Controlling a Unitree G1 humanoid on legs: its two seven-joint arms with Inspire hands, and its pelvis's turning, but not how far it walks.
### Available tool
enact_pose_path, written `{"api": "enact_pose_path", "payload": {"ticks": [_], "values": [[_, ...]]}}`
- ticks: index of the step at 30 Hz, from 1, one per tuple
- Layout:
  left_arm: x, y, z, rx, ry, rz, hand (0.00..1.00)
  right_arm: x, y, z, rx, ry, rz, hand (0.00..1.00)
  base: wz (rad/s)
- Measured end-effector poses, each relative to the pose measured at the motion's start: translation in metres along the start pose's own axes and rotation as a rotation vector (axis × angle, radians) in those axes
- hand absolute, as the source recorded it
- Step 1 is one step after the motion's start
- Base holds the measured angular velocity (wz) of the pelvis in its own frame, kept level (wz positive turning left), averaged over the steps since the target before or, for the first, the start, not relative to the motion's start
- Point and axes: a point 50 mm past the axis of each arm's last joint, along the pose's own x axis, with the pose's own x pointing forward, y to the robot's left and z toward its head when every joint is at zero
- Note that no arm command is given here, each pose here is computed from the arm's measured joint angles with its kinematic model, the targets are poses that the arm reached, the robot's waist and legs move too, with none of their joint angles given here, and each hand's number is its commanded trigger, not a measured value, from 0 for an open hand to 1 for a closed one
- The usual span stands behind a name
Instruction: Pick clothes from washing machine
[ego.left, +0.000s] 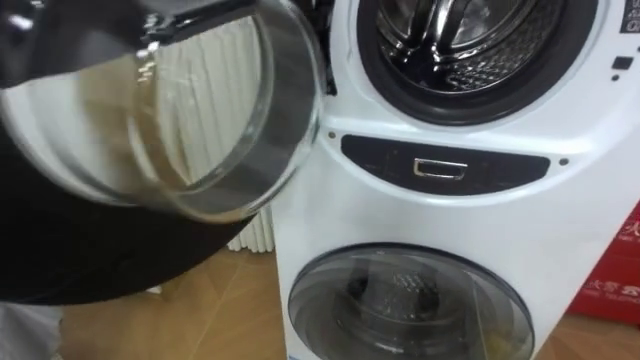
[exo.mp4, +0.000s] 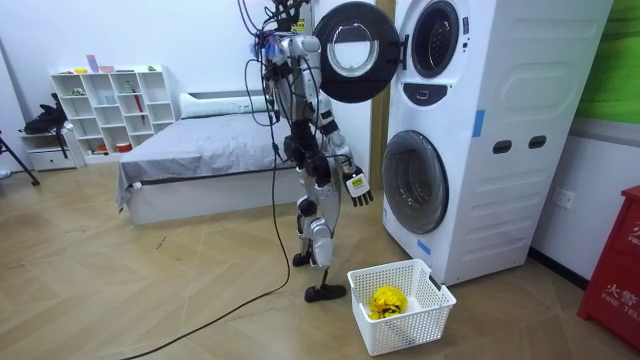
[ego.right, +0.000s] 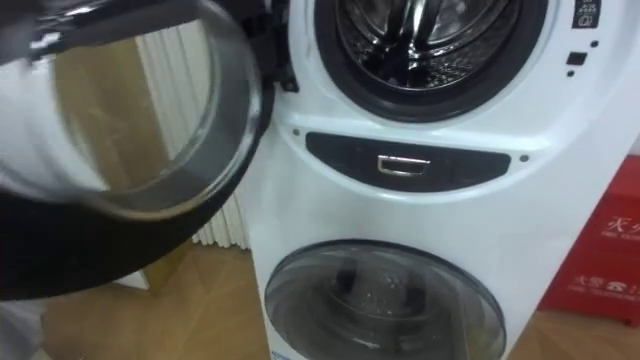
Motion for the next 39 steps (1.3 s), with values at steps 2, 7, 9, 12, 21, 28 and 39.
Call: {"api": "enact_pose_path", "payload": {"ticks": [2,7,9,12,21,28,39], "values": [[-0.007,-0.011,-0.011,-0.011,0.046,-0.071,0.0,0.0,0.0,-0.001,0.004,0.003,-0.004,0.0,0.35],[-0.043,-0.054,-0.047,0.028,0.196,-0.428,0.0,0.002,0.003,-0.002,0.127,-0.02,-0.04,0.0,0.12],[-0.061,-0.077,-0.061,0.001,0.269,-0.616,0.0,0.004,0.005,0.013,0.186,-0.079,-0.041,0.0,-1.32],[-0.073,-0.091,-0.084,0.081,0.401,-0.831,0.0,0.003,0.01,-0.004,0.208,-0.039,-0.019,0.0,-0.92],[-0.135,-0.104,-0.134,0.184,0.828,-1.367,0.0,0.0,-0.001,-0.01,0.095,0.011,-0.097,0.0,-0.73],[-0.141,-0.114,-0.133,0.182,0.837,-1.552,0.0,0.001,0.001,-0.006,0.082,0.014,-0.099,0.0,-0.17],[-0.137,-0.088,-0.157,0.407,0.91,-1.476,0.0,0.004,0.011,0.005,-0.01,-0.006,-0.071,0.0,-0.01]]}}
